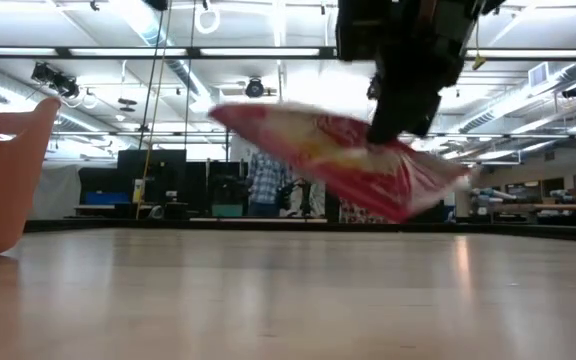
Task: Sort popcorn bags into baskets
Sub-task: Put the red popcorn bag into the orange container, then return to Home Position
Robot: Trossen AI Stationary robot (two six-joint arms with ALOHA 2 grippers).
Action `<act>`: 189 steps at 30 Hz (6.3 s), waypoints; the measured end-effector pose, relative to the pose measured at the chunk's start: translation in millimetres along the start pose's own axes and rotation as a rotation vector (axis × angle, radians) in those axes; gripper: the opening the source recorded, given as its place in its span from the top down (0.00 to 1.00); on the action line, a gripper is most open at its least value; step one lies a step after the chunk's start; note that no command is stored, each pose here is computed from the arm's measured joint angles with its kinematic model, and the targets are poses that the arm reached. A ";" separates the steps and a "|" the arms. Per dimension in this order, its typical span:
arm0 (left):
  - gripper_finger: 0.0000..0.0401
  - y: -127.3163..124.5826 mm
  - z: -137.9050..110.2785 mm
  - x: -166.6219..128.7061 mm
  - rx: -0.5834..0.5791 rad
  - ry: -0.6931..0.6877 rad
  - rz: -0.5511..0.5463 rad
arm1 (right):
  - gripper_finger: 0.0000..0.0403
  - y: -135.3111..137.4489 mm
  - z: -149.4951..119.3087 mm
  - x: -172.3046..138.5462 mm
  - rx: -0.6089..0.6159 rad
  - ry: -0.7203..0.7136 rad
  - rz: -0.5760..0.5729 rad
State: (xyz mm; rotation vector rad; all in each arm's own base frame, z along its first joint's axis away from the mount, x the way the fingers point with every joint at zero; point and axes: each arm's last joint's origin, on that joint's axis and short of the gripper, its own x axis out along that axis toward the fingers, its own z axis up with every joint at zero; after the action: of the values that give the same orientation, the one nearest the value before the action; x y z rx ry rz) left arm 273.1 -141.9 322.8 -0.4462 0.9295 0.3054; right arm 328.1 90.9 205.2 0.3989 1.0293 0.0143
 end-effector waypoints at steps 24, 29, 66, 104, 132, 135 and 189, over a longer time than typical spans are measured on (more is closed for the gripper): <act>0.26 29.6 59.1 21.5 -0.187 -0.051 -0.157 | 0.98 23.9 7.5 -62.0 -0.159 -0.292 0.012; 0.26 25.4 66.0 20.5 -0.183 -0.061 -0.261 | 0.98 23.4 16.9 -64.6 -0.117 -0.382 0.020; 0.93 23.4 34.2 -14.8 -0.006 0.423 -0.485 | 0.69 8.3 46.0 -83.8 -0.157 -0.522 0.207; 0.66 92.0 -62.4 26.9 0.370 0.861 -0.322 | 0.69 27.8 30.5 -78.5 -0.093 -0.473 0.209; 0.60 135.4 -30.6 -49.0 -0.039 0.221 -0.203 | 0.72 -20.8 54.3 -97.8 0.002 -0.456 0.292; 0.66 149.5 -20.8 -58.2 -0.050 0.089 -0.198 | 0.75 -28.4 55.8 -118.7 0.012 -0.527 0.257; 0.97 244.1 -113.6 -9.6 -0.373 -0.943 -0.454 | 0.93 -125.5 -148.1 -121.4 0.609 -0.958 0.205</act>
State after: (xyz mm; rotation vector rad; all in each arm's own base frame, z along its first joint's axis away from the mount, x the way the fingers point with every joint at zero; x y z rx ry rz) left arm 81.4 13.2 214.2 -0.7454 -0.1644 0.2296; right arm 119.3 -2.7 198.0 0.9468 0.0168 -0.2885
